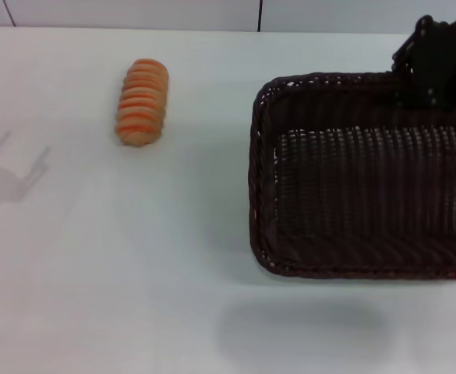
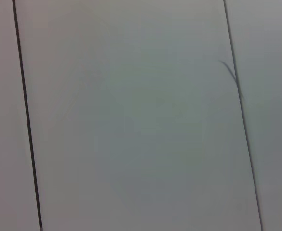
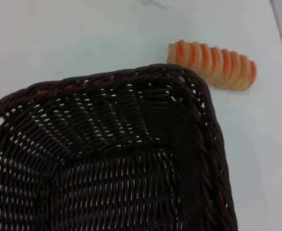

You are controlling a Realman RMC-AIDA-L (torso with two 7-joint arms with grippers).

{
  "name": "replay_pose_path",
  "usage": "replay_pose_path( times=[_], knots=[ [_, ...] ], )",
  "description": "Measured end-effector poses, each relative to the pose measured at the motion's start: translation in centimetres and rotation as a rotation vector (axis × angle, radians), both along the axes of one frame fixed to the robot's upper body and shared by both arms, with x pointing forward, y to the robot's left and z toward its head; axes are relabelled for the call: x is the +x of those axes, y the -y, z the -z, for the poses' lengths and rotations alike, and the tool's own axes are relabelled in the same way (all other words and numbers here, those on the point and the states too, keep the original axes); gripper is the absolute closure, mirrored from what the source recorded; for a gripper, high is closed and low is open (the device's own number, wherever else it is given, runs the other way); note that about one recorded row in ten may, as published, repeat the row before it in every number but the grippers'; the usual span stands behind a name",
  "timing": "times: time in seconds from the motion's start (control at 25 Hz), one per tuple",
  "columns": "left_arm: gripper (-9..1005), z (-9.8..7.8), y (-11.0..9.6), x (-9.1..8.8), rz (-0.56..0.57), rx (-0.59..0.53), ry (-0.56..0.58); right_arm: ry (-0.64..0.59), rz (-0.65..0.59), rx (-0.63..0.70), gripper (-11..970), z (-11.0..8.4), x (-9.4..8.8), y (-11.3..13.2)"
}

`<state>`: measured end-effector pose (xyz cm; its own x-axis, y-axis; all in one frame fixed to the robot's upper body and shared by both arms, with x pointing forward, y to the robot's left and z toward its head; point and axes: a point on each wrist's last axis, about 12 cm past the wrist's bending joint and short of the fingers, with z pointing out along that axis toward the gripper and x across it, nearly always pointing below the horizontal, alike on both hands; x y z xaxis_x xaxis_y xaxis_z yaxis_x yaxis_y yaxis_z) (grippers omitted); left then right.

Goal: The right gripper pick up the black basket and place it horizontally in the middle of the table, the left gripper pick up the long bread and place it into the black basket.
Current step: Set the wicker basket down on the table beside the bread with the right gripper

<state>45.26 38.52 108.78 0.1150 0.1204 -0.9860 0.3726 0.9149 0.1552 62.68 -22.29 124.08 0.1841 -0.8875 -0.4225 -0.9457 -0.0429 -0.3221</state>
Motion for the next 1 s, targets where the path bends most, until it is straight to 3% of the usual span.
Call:
replay_pose_path(
  times=[0.28, 0.56, 1.0],
  knots=[
    [261, 1.0, 0.5, 0.2, 0.005, 0.004, -0.014, 0.046, 0.022, -0.012, 780, 0.2, 0.6, -0.8],
    [261, 1.1, 0.4, 0.2, 0.001, 0.006, -0.015, 0.063, 0.142, -0.029, 754, 1.2, 1.2, -1.9],
    [262, 1.5, 0.4, 0.1, -0.007, 0.013, -0.023, 0.137, 0.143, -0.004, 711, 0.1, 2.1, -4.4]
  ],
)
